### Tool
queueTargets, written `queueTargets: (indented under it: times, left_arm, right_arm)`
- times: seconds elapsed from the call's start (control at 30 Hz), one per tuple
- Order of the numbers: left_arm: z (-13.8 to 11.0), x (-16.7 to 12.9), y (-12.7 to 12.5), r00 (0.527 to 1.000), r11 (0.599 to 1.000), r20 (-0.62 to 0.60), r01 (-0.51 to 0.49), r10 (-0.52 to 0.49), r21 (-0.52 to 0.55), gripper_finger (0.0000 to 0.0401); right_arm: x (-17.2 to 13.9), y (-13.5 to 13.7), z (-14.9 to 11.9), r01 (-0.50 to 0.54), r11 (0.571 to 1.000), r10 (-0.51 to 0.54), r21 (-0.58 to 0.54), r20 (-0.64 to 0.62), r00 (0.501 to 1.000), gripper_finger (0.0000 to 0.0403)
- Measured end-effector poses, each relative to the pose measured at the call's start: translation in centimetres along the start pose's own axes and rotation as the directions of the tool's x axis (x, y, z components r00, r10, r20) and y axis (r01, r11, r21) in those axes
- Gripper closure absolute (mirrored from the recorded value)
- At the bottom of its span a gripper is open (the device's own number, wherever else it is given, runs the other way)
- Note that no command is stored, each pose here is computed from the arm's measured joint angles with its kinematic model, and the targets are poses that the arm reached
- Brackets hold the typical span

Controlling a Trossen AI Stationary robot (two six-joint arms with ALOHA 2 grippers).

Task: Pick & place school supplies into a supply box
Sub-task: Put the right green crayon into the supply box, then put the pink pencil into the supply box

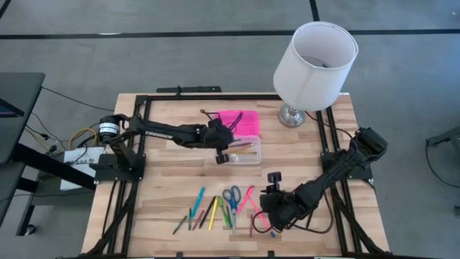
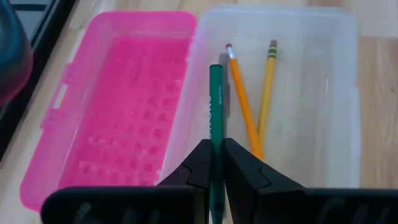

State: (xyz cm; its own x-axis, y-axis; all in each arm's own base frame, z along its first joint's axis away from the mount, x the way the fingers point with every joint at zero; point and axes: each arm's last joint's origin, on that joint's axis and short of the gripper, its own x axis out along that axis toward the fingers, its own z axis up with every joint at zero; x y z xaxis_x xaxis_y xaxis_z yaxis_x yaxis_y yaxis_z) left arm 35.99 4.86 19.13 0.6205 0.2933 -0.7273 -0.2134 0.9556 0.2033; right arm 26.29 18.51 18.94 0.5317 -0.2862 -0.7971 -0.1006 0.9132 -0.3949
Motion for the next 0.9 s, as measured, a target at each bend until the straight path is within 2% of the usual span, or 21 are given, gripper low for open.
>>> queueTargets:
  times: [0.17, 0.37, 0.7, 0.9]
  left_arm:
    - [0.0, 0.0, 0.0, 0.999, 0.999, 0.006, 0.034, -0.034, -0.003, 0.0384]
    - [0.0, 0.0, 0.1, 1.000, 1.000, 0.001, 0.031, -0.031, 0.001, 0.0380]
    - [-1.8, 1.0, 1.6, 1.000, 0.999, -0.023, -0.018, 0.019, 0.042, 0.0334]
    - [-2.7, 1.4, 2.7, 0.999, 0.997, -0.048, -0.018, 0.022, 0.075, 0.0324]
  right_arm:
    - [0.0, -0.1, -0.3, 0.010, 0.999, -0.010, 0.038, -0.025, 1.000, 0.0331]
    - [0.0, -0.1, -0.3, 0.011, 0.999, -0.010, 0.040, -0.025, 1.000, 0.0331]
    - [0.0, -0.2, -0.3, 0.030, 0.999, -0.029, 0.039, -0.018, 0.999, 0.0331]
    - [0.1, -0.3, -0.2, 0.033, 0.999, -0.032, 0.042, -0.019, 0.999, 0.0331]
